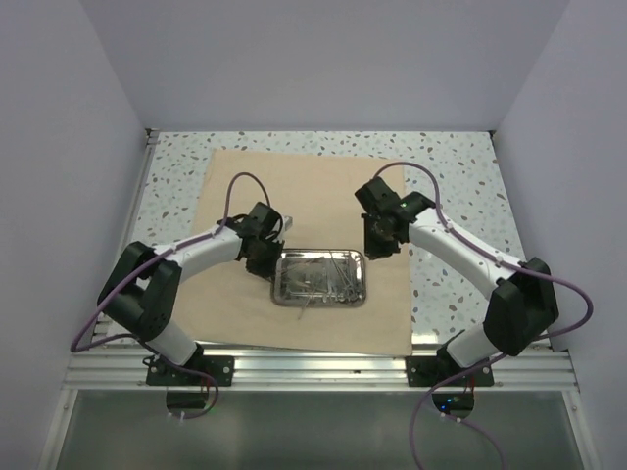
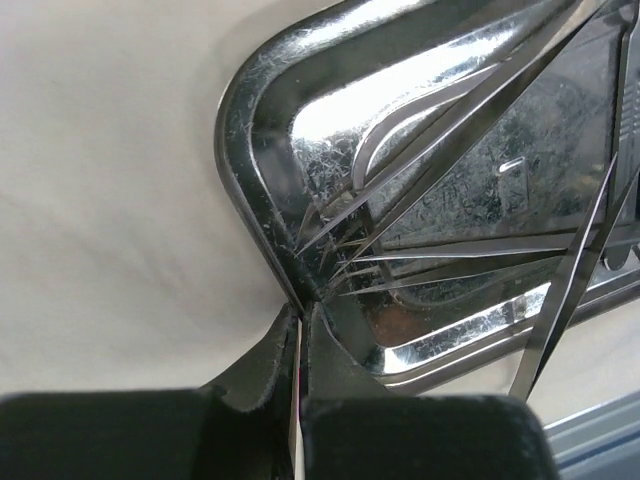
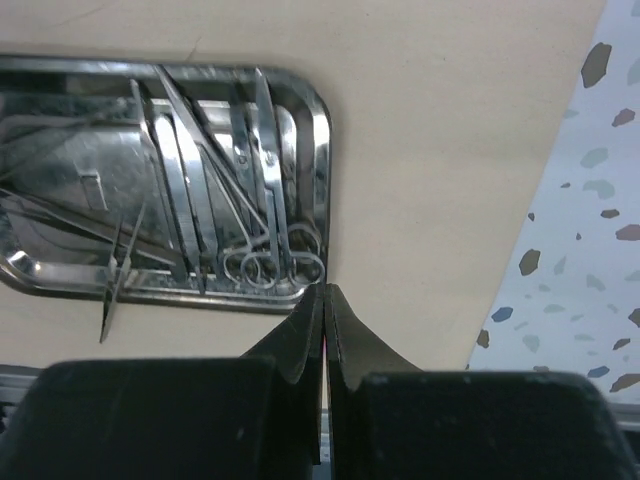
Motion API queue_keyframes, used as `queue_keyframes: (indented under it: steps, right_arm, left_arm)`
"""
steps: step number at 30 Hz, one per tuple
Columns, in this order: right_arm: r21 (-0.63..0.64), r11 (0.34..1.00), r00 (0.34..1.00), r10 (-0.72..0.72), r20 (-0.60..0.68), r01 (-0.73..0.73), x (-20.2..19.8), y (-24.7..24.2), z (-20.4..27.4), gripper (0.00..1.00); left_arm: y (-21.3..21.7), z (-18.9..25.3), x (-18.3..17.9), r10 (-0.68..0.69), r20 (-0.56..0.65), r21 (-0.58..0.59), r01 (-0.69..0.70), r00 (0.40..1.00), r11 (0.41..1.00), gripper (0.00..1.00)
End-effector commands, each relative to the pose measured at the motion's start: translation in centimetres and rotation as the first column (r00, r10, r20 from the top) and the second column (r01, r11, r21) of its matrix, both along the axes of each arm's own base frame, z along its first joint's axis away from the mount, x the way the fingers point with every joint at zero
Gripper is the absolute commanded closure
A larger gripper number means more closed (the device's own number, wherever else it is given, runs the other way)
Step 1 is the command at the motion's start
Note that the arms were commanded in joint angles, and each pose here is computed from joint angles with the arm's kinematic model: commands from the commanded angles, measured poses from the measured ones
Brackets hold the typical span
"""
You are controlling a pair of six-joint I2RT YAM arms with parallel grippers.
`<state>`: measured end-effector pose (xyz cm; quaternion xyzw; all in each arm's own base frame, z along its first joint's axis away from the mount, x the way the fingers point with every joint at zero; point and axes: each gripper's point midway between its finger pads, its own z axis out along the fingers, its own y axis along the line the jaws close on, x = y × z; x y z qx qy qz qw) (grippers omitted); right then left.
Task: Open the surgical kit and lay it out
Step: Move the container to the center of the board, then pick up the medical item from the container.
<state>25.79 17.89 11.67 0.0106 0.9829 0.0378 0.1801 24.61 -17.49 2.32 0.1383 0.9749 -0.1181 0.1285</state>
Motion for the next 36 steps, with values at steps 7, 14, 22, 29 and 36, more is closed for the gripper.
queue_keyframes:
  steps: [7, 14, 22, 29, 36]
  right_arm:
    - [-0.011, 1.0, 1.0, -0.018, 0.022, 0.018, -1.3, -1.5, 0.9, 1.0]
    - [-0.019, 1.0, 0.999, -0.009, 0.038, 0.01, -0.8, -1.4, 2.1, 0.39]
    - [-0.024, 1.0, 1.0, -0.014, 0.026, 0.015, -1.9, -2.2, 2.0, 0.24]
    - [-0.038, 0.999, 1.0, -0.012, -0.003, 0.012, -3.4, -3.2, 1.3, 0.24]
    - [-0.073, 0.997, 1.0, 0.015, -0.02, -0.016, -5.0, -4.7, 0.8, 0.23]
  left_arm:
    - [0.4, 0.3, -2.7, -0.029, -0.028, 0.075, 0.031, 0.999, 0.997, 1.0]
    - [-0.3, 1.2, -2.1, 0.027, -0.034, 0.063, -0.025, 0.999, 0.998, 0.61]
    - [-2.5, 9.5, 0.4, 0.007, 0.102, -0.033, -0.003, 0.995, 0.999, 0.0]
    - [-8.4, 12.6, -7.2, -0.28, 0.105, -0.231, 0.297, 0.954, 0.926, 0.0]
    - [-11.3, 9.5, -15.4, -0.345, 0.028, -0.26, 0.34, 0.938, 0.904, 0.38]
